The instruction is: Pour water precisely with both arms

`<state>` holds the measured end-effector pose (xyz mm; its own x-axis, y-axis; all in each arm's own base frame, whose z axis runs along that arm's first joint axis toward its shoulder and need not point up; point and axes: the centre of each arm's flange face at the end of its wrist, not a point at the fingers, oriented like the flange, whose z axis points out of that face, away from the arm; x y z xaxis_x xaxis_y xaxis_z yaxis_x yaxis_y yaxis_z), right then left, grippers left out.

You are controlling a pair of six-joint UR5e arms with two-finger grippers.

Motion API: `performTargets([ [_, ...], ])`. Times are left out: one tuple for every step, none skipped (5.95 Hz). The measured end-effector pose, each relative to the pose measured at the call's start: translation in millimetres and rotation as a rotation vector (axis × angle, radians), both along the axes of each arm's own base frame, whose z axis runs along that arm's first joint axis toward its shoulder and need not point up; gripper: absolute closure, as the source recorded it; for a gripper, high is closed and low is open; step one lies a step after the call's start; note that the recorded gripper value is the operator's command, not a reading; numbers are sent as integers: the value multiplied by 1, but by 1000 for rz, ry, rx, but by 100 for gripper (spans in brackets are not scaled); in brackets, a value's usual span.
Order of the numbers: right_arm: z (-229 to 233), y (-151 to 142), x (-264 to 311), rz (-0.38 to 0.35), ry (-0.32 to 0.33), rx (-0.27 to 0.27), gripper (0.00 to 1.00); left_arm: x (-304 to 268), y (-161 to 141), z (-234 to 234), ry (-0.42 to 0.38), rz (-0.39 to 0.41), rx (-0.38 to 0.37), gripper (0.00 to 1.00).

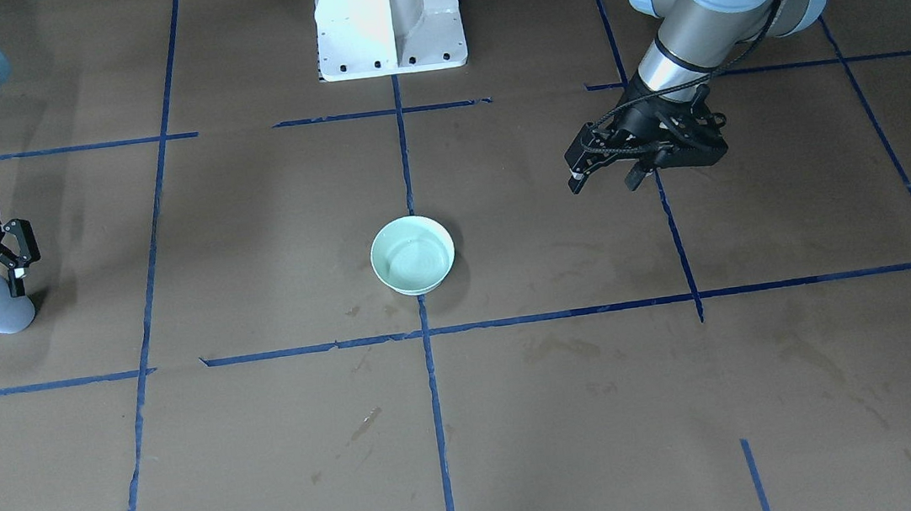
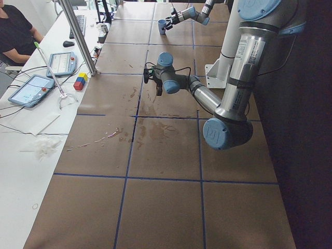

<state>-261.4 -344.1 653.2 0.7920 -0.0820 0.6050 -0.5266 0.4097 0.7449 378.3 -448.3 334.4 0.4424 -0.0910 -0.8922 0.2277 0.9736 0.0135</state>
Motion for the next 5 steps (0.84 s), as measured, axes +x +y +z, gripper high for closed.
performTargets([
  [0,-2,-1,0,0,-1,1,0,0,0,0,0,0,0],
  [1,-3,-1,2,0,-2,1,0,0,0,0,0,0,0],
  [2,-6,-2,3,1,-4,8,0,0,0,0,0,0,0],
  [3,-9,-4,5,0,-5,34,-1,0,-1,1,0,1,0],
  [2,-10,-4,6,-3,-5,51,-1,1,-2,2,0,2,0],
])
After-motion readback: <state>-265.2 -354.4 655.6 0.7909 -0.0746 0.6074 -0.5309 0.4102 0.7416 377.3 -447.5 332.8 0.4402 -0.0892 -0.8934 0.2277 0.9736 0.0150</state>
